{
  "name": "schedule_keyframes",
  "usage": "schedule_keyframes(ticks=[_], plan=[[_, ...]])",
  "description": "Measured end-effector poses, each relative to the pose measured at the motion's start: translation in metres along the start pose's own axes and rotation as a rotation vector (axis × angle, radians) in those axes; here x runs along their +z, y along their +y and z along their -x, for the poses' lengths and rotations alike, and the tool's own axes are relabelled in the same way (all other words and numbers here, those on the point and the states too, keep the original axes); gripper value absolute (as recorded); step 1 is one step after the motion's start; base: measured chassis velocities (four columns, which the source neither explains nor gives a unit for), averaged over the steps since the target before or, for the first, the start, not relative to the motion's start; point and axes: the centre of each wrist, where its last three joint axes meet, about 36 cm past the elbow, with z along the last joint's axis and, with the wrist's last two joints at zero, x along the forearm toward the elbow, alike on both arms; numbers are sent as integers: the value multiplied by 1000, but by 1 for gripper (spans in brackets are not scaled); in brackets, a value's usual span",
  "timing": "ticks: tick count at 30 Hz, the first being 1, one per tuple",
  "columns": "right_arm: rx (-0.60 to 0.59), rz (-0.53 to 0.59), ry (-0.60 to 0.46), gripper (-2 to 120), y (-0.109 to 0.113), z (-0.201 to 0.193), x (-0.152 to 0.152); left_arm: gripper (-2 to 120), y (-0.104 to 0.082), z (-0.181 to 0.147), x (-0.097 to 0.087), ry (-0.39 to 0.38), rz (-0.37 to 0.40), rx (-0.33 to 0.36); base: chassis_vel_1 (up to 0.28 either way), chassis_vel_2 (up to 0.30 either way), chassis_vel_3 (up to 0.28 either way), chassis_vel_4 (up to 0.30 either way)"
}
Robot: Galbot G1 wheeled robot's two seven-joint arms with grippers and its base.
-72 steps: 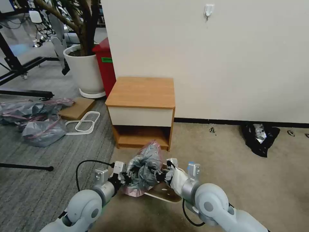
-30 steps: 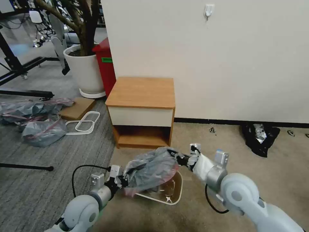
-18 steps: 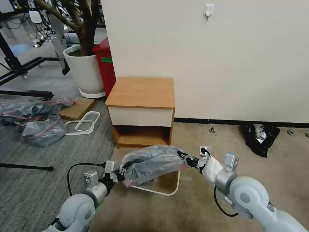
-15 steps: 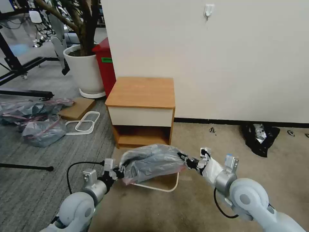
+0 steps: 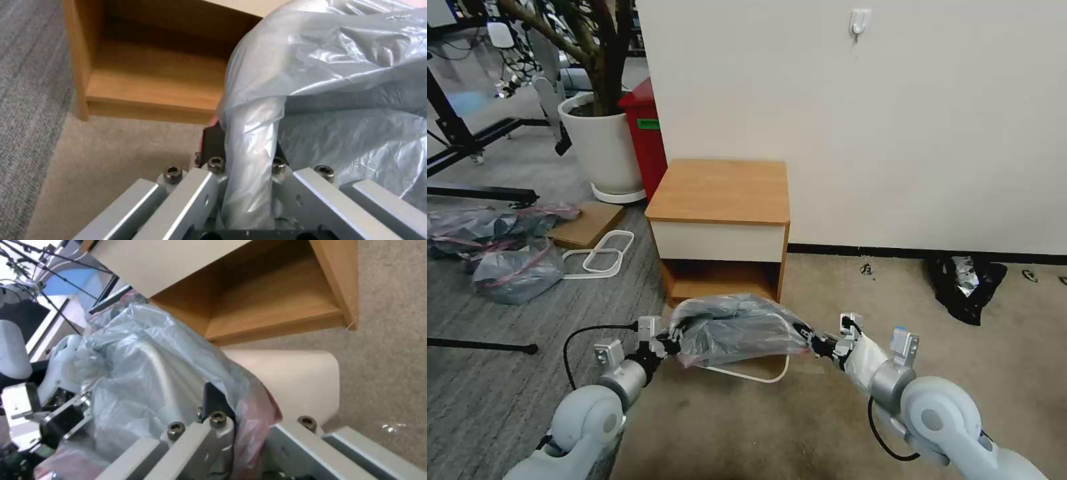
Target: Pick up the garbage bag from the table and place it over the trash can.
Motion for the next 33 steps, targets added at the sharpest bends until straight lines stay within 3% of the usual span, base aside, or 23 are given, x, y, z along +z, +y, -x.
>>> schedule_keyframes(ticks=[10, 18, 25, 33], plan=[[-9, -3, 17, 0, 0, 0, -1, 2, 7, 6, 8, 20, 46, -29, 0, 0, 0, 0], [4, -16, 41, 0, -6, 1, 0, 2, 8, 14, 8, 13, 40, -32, 0, 0, 0, 0], [18, -11, 27, 0, -11, 8, -5, 2, 5, 10, 15, 18, 56, 33, 0, 0, 0, 0], [30, -12, 26, 0, -16, 8, -8, 2, 4, 7, 21, 28, 52, 42, 0, 0, 0, 0]])
